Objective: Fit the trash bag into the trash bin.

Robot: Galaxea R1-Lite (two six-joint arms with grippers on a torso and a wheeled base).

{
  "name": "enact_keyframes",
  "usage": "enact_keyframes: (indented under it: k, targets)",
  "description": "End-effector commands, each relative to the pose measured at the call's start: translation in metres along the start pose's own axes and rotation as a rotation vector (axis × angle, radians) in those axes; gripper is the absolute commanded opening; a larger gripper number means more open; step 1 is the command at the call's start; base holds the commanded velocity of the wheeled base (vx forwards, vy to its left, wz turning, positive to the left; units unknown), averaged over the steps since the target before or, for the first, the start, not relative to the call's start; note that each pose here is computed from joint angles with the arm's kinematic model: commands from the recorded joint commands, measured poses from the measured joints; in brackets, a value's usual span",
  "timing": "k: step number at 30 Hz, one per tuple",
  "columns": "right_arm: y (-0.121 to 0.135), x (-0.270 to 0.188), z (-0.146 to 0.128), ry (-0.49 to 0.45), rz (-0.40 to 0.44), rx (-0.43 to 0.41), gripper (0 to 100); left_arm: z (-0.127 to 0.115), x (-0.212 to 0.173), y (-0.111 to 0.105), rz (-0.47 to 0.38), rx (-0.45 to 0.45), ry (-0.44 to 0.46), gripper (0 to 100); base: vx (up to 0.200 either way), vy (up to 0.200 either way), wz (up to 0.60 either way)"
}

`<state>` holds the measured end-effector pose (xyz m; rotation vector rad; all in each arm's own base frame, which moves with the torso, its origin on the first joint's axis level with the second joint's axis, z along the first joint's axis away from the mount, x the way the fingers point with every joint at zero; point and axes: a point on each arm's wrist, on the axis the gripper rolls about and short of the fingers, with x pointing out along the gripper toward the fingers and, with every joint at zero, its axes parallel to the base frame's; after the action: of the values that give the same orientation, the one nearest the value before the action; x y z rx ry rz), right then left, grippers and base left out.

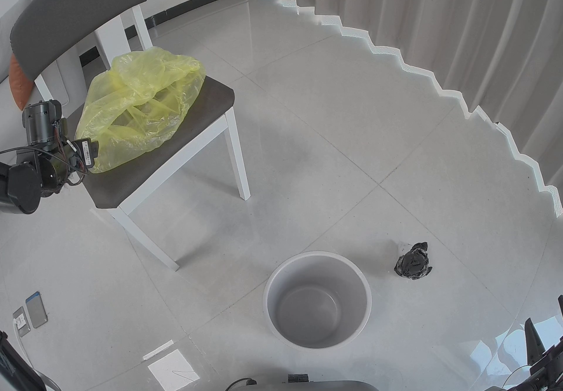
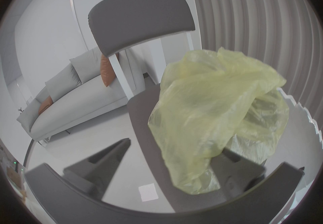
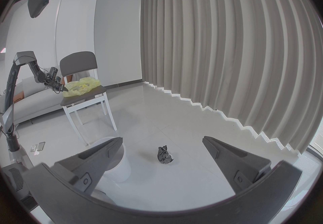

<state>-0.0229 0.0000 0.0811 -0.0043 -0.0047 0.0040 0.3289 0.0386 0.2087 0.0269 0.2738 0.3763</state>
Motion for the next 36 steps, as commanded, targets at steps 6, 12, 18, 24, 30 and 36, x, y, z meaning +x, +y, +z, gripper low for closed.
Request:
enact_keyframes:
  k: [6, 12, 18, 24, 30, 36]
  targets:
    - [0.0, 0.001, -0.005, 0.009, -0.015, 0.003, 100, -0.003, 0.006, -0.002, -0.012, -0.013, -0.013, 0, 0.0, 0.0, 0.0]
    - [0.0, -0.005, 0.022, -0.164, 0.005, 0.008, 100, 0.002, 0.0, -0.005, -0.093, -0.049, -0.039, 0, 0.0, 0.0, 0.0]
    - [0.002, -0.009, 0.053, -0.176, 0.071, 0.002, 100, 0.03, -0.071, -0.016, -0.325, -0.054, -0.206, 0, 0.0, 0.0, 0.0]
    - [0.002, 0.002, 0.071, -0.112, 0.106, -0.002, 100, 0.055, -0.162, -0.019, -0.536, 0.063, -0.426, 0, 0.0, 0.0, 0.0]
    - [0.002, 0.014, 0.094, -0.08, 0.109, -0.002, 100, 0.057, -0.213, -0.01, -0.613, 0.249, -0.481, 0, 0.0, 0.0, 0.0]
    - [0.002, 0.038, 0.136, -0.049, 0.134, 0.0, 100, 0.053, -0.251, -0.001, -0.692, 0.418, -0.601, 0, 0.0, 0.0, 0.0]
